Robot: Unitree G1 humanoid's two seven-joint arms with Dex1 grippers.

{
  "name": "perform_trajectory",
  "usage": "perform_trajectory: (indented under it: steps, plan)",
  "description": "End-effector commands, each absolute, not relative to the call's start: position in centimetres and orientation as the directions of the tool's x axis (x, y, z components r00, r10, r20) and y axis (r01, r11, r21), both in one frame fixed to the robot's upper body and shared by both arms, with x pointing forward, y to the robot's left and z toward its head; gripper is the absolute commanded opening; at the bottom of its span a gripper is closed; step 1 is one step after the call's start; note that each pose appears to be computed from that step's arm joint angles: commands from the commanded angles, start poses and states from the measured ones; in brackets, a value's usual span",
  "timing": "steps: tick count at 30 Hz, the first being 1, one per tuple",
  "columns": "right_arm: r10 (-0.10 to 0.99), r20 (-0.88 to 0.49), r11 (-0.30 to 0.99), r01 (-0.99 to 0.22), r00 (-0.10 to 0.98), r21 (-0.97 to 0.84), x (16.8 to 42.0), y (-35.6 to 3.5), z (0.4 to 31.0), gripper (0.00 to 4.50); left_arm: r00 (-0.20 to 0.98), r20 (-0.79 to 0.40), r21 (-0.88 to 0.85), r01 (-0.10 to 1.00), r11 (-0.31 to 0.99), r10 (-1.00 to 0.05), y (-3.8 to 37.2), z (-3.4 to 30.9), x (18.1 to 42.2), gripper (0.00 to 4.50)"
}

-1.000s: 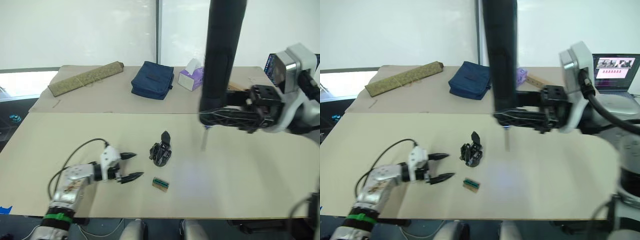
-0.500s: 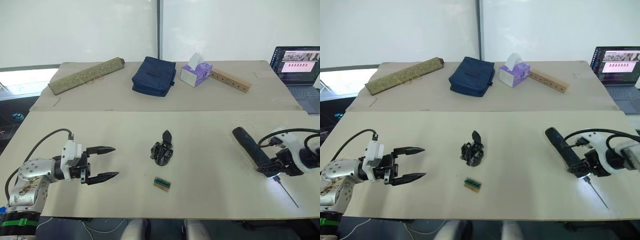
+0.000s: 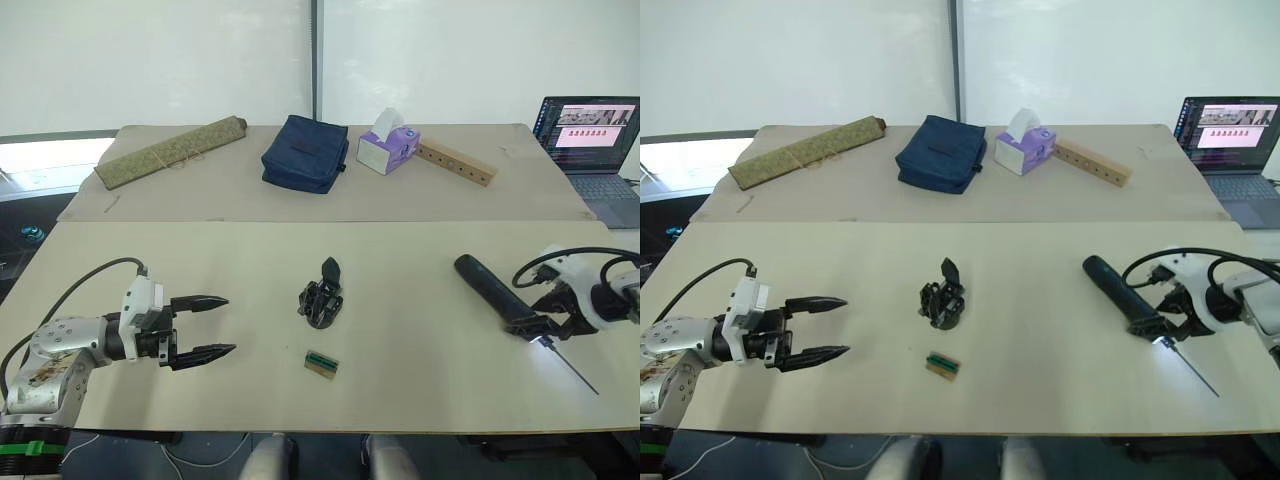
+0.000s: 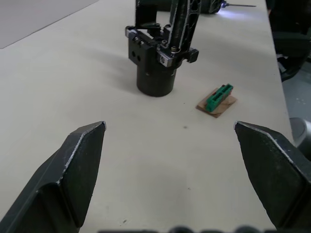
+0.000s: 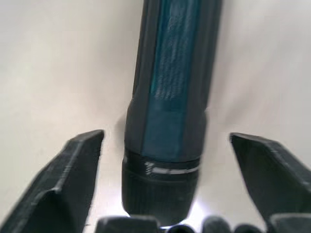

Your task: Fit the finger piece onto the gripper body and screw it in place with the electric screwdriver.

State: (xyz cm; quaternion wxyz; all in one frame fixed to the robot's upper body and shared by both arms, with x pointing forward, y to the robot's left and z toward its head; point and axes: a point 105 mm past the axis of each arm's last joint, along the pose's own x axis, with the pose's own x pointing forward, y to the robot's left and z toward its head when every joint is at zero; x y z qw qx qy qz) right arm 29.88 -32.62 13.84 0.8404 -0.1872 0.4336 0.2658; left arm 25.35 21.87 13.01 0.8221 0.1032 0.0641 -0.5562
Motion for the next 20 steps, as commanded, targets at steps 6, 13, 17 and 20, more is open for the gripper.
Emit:
perform_trajectory:
  steps: [6, 13, 17, 20]
  plan:
    - [0.779, -0.438, 0.384, -0.894, 0.448, -0.231, 27.1, -26.5, 24.7, 4.47, 0.577, -0.238, 0.240, 0.814, 0.529, -0.781, 25.0, 13.9, 26.1, 4.50]
    - [0.959, -0.188, 0.092, -0.858, 0.214, -0.505, 24.3, -18.1, 21.1, 4.47, 0.658, -0.282, 0.386, 0.744, 0.545, -0.698, 27.1, 12.2, 25.9, 4.50]
    - [0.966, -0.101, 0.150, -0.836, 0.237, -0.528, 24.9, -17.2, 19.2, 4.47, 0.680, -0.272, 0.400, 0.723, 0.563, -0.681, 27.3, 11.9, 25.8, 4.50]
    - [0.963, -0.097, 0.157, -0.818, 0.250, -0.554, 25.3, -17.3, 18.3, 4.47, 0.682, -0.271, 0.407, 0.721, 0.562, -0.679, 27.2, 11.9, 25.5, 4.50]
